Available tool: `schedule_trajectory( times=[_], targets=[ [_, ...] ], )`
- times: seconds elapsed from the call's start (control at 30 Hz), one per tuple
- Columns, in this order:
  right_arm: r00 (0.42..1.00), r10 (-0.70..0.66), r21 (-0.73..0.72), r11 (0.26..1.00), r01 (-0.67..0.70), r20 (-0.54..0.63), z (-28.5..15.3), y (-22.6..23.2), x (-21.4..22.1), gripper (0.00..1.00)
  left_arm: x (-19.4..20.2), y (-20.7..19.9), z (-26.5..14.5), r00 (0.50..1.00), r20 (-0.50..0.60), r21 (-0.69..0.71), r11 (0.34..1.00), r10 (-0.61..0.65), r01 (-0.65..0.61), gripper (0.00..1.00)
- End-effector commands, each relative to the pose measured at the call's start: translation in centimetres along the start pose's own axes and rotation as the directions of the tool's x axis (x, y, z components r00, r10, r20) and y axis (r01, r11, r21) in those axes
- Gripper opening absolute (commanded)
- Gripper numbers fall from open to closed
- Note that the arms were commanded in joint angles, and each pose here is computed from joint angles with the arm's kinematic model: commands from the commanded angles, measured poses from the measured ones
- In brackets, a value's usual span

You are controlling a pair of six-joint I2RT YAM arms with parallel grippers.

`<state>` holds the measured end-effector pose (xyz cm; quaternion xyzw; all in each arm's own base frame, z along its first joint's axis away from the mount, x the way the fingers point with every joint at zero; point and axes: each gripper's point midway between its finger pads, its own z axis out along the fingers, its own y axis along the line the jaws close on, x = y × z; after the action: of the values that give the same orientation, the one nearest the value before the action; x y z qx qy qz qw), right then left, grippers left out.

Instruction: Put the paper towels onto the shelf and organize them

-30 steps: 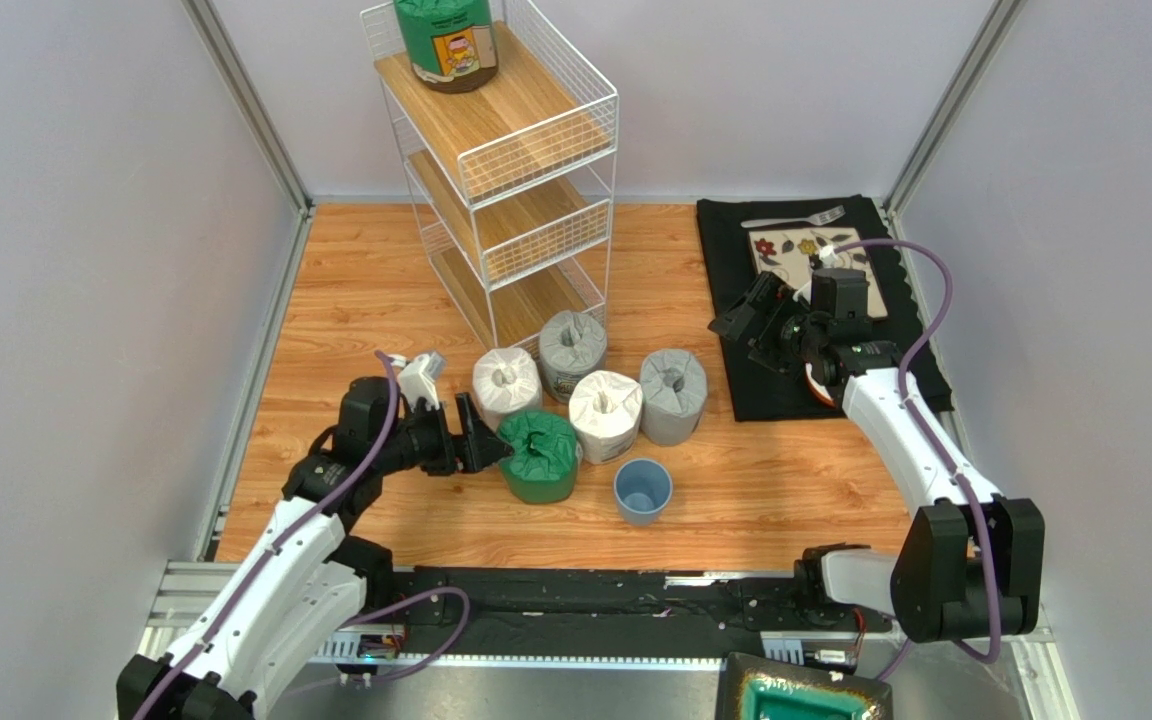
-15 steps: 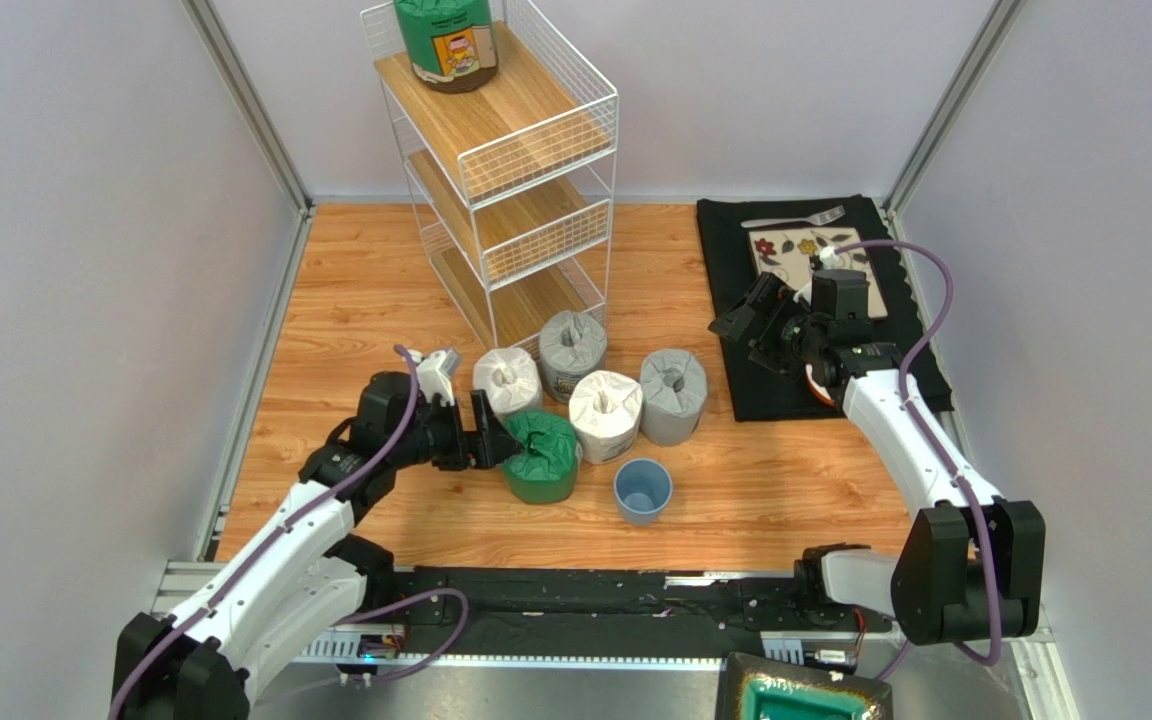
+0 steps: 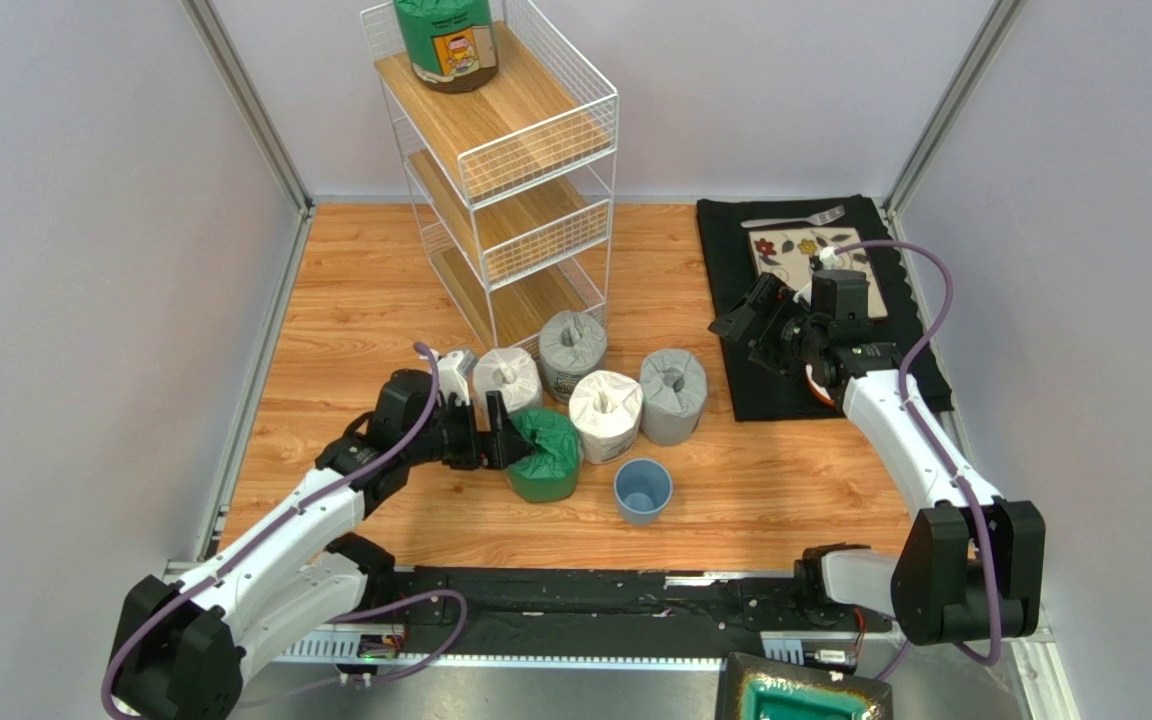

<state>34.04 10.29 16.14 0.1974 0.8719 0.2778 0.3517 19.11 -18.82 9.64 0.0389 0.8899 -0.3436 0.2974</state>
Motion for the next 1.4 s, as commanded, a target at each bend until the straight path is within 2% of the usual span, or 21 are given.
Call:
schedule_trajectory(
  times=[0.0, 0.47, 0.93, 1.37],
  targets=[
    [0.999, -0.018, -0.020, 1.000, 0.018, 0.032, -0.7, 0.7, -0.6, 0.92, -1.9, -0.3, 0.2, 0.998, 0.056, -0.027, 1.000, 0.014, -0.013, 0.95],
    [1.000, -0.017, -0.022, 1.000, 0.017, 0.025, -0.5, 0.8, -0.5, 0.92, -4.1, -0.8, -0.5, 0.987, 0.164, -0.056, 0.998, -0.002, 0.011, 0.95],
    [1.000, -0.021, -0.009, 1.000, 0.022, 0.021, -0.5, 0.5, -0.5, 0.92, -3.1, -1.0, 0.7, 0.993, 0.118, -0.056, 0.998, 0.009, -0.003, 0.94],
    [1.000, -0.017, -0.002, 1.000, 0.017, 0.007, -0.1, 0.1, 0.0, 0.92, -2.4, -0.7, 1.2, 0.995, 0.073, -0.104, 0.993, 0.067, -0.060, 0.73]
  ],
)
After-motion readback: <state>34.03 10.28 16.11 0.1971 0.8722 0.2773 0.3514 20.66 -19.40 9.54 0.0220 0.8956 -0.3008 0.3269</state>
